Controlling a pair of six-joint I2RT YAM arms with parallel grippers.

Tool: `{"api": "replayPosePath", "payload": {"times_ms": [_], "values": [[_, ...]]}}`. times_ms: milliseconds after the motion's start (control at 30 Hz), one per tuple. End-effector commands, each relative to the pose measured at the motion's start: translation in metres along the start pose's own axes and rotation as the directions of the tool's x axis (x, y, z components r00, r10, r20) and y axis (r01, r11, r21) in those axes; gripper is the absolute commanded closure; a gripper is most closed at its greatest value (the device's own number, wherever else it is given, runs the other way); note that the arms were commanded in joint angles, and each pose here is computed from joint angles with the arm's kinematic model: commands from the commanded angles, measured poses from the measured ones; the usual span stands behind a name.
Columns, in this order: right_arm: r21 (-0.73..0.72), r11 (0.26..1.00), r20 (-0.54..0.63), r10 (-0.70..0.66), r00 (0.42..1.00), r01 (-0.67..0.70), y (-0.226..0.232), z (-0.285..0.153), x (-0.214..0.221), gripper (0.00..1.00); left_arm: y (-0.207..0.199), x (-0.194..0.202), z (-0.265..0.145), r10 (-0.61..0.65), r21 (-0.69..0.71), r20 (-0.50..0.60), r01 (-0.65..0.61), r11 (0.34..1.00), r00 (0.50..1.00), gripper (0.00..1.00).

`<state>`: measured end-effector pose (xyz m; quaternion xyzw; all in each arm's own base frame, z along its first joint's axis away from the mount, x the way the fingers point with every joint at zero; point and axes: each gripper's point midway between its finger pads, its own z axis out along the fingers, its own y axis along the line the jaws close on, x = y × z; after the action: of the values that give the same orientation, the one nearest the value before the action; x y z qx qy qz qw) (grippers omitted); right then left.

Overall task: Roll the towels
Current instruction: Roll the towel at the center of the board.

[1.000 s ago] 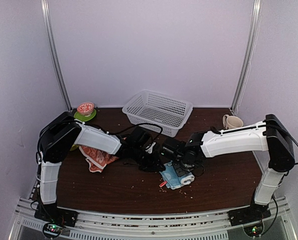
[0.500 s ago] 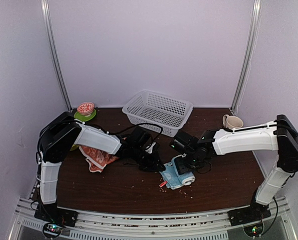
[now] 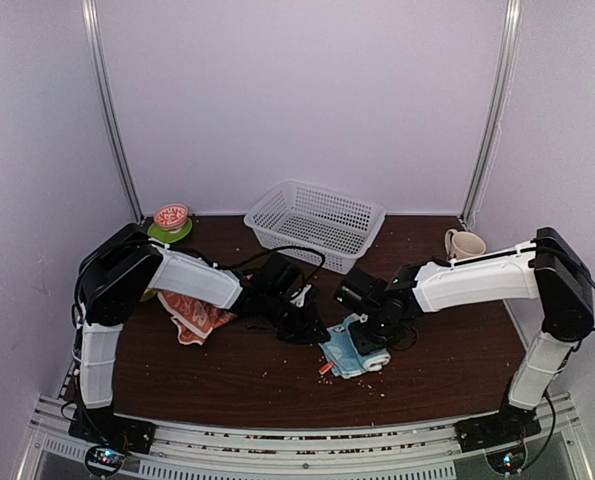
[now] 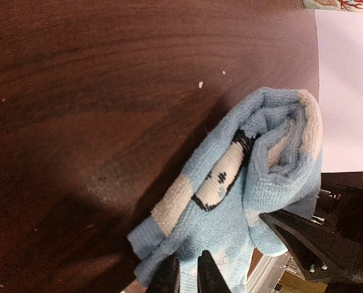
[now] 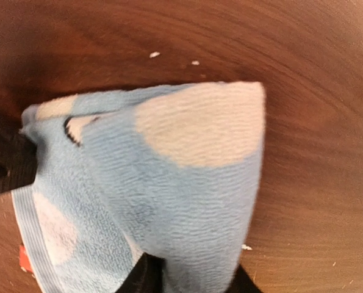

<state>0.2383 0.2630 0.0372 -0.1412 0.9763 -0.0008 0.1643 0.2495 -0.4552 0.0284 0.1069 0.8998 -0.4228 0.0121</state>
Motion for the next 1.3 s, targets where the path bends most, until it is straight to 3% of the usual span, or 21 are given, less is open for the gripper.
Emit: {"api": "replayPosePath", "payload": {"times_ms": [0,233,667,1000,1267], "values": [[0.118,0.993,-0.007,-0.033,0.999,0.033,-0.019,-0.001,0.0,0.74,0.009,0.002,0.006,0.001,-0.029,-0.01,-0.001,1.0,1.0,0.87],[0.278,0.957,0.034,-0.097,0.995,0.083,-0.035,-0.02,-0.013,1.0,0.011,0.004,0.007,0.0,-0.035,-0.013,0.0,0.999,1.0,0.87],[0.355,0.917,0.016,-0.202,0.979,0.183,-0.004,-0.008,-0.006,1.0,-0.002,0.002,0.005,-0.001,0.03,-0.007,0.001,1.0,1.0,0.87],[0.337,0.928,0.018,-0.173,0.985,0.157,-0.001,0.002,-0.001,1.0,-0.043,-0.002,-0.015,0.016,0.205,0.048,-0.026,0.978,0.999,0.8],[0.312,0.939,0.025,-0.157,0.987,0.141,0.001,0.002,-0.002,1.0,-0.071,-0.008,-0.022,0.013,0.321,0.066,-0.033,0.947,0.998,0.81]]}}
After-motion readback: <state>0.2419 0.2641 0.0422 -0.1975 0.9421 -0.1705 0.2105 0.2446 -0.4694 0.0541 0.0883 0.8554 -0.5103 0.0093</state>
